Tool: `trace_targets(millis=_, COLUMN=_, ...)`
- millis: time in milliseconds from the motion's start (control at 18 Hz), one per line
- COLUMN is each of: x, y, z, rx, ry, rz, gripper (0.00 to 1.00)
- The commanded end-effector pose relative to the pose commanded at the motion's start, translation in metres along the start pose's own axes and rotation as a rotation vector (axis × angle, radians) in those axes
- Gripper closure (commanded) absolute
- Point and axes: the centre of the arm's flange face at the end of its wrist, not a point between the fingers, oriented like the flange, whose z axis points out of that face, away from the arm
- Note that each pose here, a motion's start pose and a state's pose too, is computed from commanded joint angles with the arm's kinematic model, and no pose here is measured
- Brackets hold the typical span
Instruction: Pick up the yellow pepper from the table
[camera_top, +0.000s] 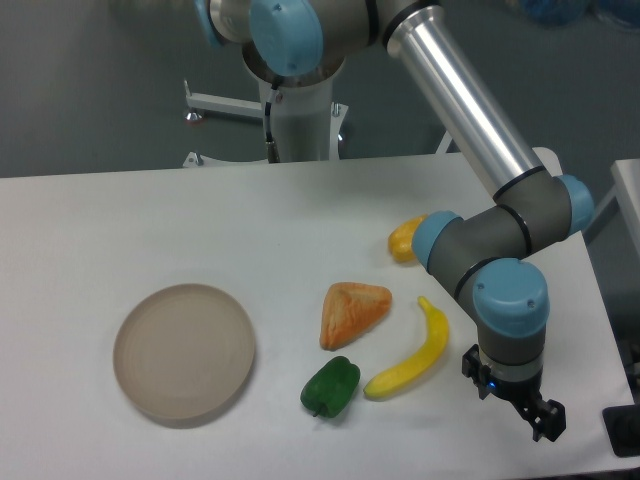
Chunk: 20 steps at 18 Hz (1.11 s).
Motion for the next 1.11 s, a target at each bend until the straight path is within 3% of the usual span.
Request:
trace_targets(millis=722, x=0.003, y=0.002, z=-0.008, rx=-0.003, ry=0.006, rz=-0.009, gripper=0.00)
trace_targets(millis=1111, x=0.020, y=0.012, z=-0.018, rx=-0.022, ry=0.072, rz=-0.006, gripper=0.00)
